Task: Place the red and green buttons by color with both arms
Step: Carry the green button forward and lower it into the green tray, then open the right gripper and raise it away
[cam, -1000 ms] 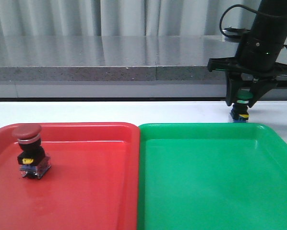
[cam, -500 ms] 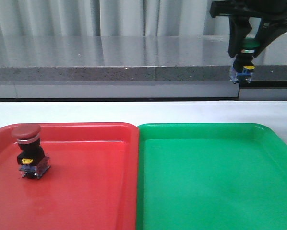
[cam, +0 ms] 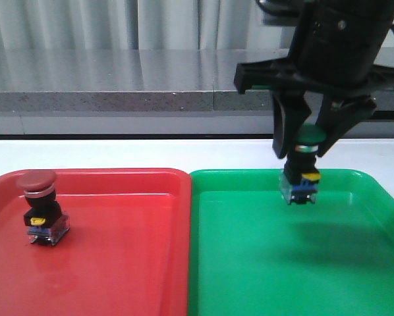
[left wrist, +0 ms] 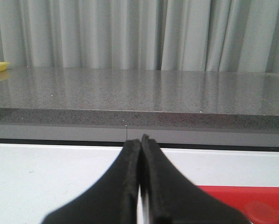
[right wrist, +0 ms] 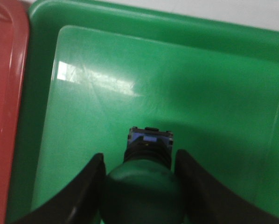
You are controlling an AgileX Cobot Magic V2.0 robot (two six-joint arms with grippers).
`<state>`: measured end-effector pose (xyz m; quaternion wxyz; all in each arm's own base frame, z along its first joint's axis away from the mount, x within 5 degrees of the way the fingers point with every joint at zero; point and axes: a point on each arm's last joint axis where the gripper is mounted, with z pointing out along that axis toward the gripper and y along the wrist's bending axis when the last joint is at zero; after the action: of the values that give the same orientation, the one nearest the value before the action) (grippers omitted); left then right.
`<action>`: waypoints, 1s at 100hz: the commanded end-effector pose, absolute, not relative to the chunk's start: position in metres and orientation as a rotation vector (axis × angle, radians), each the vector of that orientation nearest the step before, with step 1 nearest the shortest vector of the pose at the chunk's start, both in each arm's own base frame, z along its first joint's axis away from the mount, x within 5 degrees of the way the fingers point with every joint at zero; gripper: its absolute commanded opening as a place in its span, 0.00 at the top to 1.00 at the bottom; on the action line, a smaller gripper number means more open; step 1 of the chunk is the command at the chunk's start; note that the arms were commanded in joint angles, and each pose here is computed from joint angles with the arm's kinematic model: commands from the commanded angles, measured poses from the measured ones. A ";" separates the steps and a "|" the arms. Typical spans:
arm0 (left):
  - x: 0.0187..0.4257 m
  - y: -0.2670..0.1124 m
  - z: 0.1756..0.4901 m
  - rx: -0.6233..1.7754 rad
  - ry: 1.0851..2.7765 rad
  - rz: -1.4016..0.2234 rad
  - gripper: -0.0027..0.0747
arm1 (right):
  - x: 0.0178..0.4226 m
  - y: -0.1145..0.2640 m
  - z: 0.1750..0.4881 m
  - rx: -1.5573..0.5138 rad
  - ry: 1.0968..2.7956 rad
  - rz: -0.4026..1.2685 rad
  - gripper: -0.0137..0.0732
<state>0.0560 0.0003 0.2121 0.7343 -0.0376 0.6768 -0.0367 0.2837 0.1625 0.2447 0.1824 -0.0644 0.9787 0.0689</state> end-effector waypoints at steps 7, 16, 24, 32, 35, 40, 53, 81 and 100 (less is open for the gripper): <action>0.053 0.001 0.217 -0.090 1.385 -0.095 0.99 | 0.276 0.167 0.251 -0.176 2.655 0.267 0.65; 0.053 0.001 0.217 -0.090 1.385 -0.095 0.99 | 0.273 0.165 0.241 -0.176 2.658 0.271 0.65; 0.053 0.001 0.217 -0.090 1.385 -0.095 0.99 | 0.272 0.165 0.236 -0.177 2.665 0.270 0.65; 0.053 0.001 0.217 -0.090 1.385 -0.095 0.99 | 0.272 0.165 0.229 -0.177 2.677 0.264 0.65; 0.053 0.001 0.217 -0.090 1.385 -0.095 0.99 | 0.272 0.165 0.226 -0.178 2.682 0.261 0.65; 0.053 0.001 0.217 -0.090 1.385 -0.095 0.99 | 0.274 0.166 0.222 -0.179 2.692 0.255 0.65; 0.053 0.001 0.217 -0.090 1.385 -0.095 0.99 | 0.275 0.167 0.217 -0.178 2.701 0.252 0.65; 0.053 0.001 0.217 -0.090 1.385 -0.095 0.99 | 0.275 0.167 0.217 -0.178 2.703 0.251 0.40; 0.053 0.001 0.217 -0.090 1.385 -0.095 0.99 | 0.275 0.167 0.219 -0.177 2.698 0.254 0.12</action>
<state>0.0560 0.0003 0.2121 0.7343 -0.0376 0.6768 -0.0367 0.2720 0.1651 0.2006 0.1728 -0.0627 0.9802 0.0735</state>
